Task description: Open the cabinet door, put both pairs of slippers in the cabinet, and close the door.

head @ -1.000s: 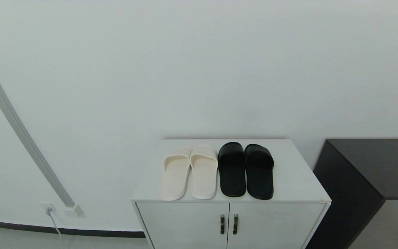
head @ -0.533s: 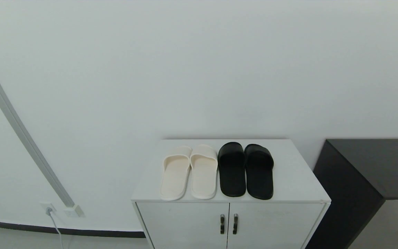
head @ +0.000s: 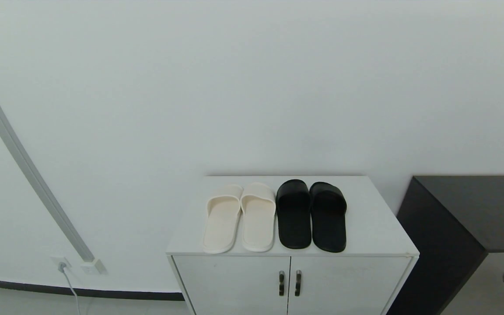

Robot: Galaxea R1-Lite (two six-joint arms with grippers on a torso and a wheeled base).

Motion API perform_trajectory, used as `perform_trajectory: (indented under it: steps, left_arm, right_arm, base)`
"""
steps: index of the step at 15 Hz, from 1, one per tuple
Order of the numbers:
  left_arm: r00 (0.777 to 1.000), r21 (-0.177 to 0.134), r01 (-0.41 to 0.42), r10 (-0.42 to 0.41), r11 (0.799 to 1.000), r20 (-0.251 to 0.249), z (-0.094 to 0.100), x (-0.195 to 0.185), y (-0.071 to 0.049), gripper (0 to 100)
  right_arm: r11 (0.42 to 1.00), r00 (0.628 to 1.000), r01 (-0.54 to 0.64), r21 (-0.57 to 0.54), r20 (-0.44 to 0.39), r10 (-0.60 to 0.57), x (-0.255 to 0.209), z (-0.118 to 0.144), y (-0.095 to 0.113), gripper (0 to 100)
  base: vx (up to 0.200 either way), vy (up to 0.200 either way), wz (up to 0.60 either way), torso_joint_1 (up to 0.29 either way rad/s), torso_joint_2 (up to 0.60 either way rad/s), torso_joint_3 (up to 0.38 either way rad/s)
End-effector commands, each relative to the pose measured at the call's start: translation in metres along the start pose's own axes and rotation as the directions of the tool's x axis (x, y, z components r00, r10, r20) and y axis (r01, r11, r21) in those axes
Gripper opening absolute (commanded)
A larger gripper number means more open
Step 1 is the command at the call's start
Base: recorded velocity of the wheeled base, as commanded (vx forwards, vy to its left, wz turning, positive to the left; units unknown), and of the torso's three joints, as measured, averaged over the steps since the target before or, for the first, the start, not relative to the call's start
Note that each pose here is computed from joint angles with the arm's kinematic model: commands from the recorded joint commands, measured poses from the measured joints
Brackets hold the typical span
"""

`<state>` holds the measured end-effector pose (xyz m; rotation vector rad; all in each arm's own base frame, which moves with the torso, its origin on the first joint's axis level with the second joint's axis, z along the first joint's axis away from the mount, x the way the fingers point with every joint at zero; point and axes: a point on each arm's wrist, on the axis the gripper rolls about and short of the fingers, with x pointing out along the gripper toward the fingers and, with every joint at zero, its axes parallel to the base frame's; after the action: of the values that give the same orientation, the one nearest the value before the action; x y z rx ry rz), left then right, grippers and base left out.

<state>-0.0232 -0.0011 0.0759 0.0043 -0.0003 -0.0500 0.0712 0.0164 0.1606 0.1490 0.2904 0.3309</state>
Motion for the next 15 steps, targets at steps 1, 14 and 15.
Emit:
perform_trajectory:
  steps: [1, 14, 15]
  left_arm:
    - [1.0, 0.002, -0.001, 0.001, 1.0, -0.002, 0.0, 0.0, 0.0, 0]
    - [1.0, 0.038, 0.019, -0.019, 0.999, -0.003, 0.0, 0.0, 0.0, 0]
    - [1.0, 0.04, 0.021, -0.021, 0.999, -0.003, 0.0, 0.0, -0.001, 0]
  right_arm:
    - [0.998, 0.991, -0.056, 0.038, -0.12, 0.061, 0.067, 0.011, 0.023, 100]
    - [0.988, 0.985, 0.154, 0.009, -0.078, -0.153, 0.235, 0.001, 0.138, 100]
    - [0.986, 0.983, 0.167, 0.003, -0.082, -0.166, 0.242, -0.003, 0.139, 100]
  base:
    - [0.0, 0.0, 0.0, 0.0, 0.0, 0.0]
    - [0.0, 0.0, 0.0, 0.0, 0.0, 0.0]
    - [0.0, 0.0, 0.0, 0.0, 0.0, 0.0]
